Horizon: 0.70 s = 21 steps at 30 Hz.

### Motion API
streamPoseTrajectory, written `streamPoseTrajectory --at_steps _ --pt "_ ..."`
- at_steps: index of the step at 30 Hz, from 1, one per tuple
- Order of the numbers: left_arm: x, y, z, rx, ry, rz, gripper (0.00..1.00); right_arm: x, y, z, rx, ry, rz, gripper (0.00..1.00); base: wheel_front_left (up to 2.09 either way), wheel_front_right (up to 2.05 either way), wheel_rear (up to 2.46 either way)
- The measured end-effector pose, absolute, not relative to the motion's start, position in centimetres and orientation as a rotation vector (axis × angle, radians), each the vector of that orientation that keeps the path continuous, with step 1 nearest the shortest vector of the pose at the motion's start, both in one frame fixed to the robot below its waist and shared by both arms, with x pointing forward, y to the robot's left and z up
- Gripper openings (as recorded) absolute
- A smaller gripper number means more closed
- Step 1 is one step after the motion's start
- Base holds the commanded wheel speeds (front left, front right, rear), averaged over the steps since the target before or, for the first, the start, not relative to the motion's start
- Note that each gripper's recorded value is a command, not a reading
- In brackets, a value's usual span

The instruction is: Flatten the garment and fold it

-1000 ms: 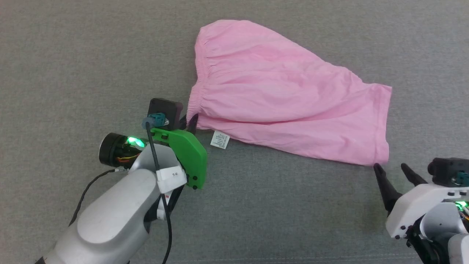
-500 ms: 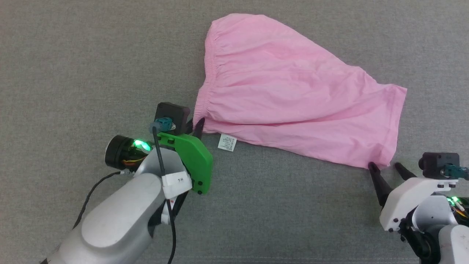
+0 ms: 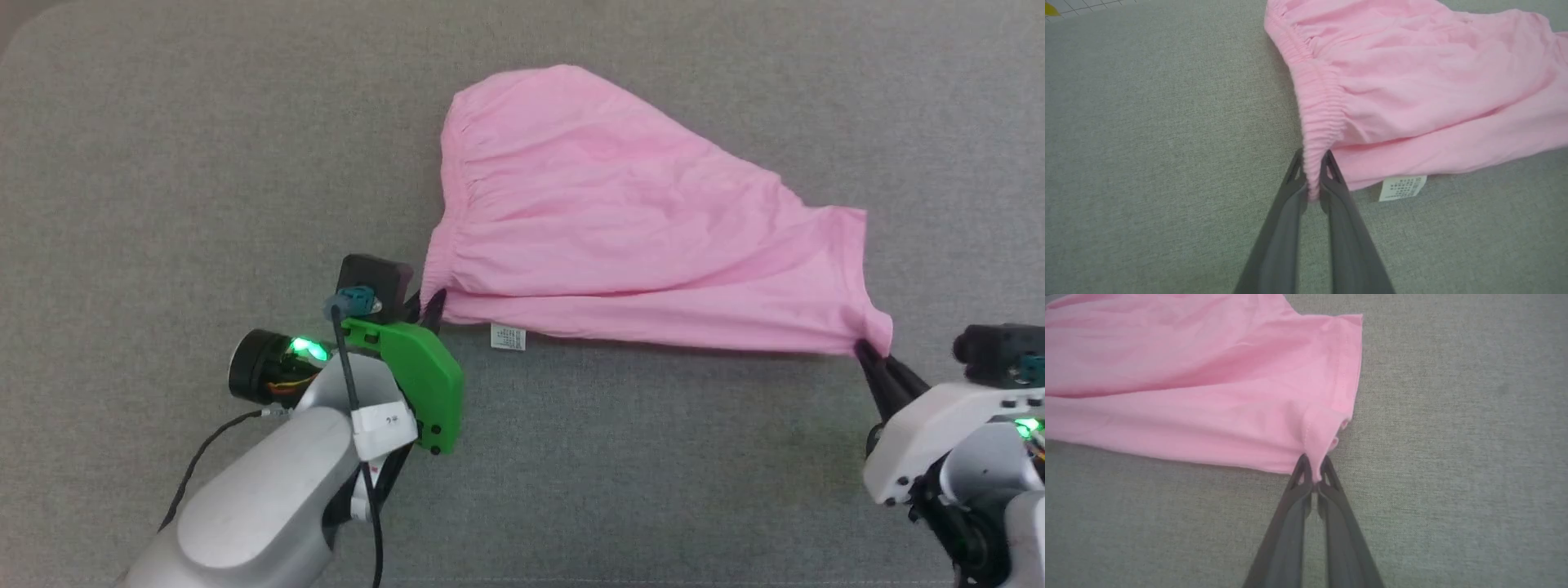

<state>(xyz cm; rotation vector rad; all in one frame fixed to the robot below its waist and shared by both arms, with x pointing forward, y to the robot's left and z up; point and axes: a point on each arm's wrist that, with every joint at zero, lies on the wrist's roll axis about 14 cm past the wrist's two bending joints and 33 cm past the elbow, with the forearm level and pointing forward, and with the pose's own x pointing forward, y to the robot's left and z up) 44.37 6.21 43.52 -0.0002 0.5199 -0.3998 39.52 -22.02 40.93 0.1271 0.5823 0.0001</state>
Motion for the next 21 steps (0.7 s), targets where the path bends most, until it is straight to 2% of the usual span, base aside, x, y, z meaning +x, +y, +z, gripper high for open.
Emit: streamPoseTrajectory --at_steps 10,21 --pt "44.0 7.6 50.9 0.041 0.381 -0.42 0.0 40.9 -22.9 55.1 0.151 0.214 0.111 0.0 0.0 0.0 0.0" --pt "45.1 8.3 67.1 0.066 0.086 -0.5 0.0 41.6 -22.8 70.9 0.078 -0.164 0.222 0.0 0.0 0.0 0.0"
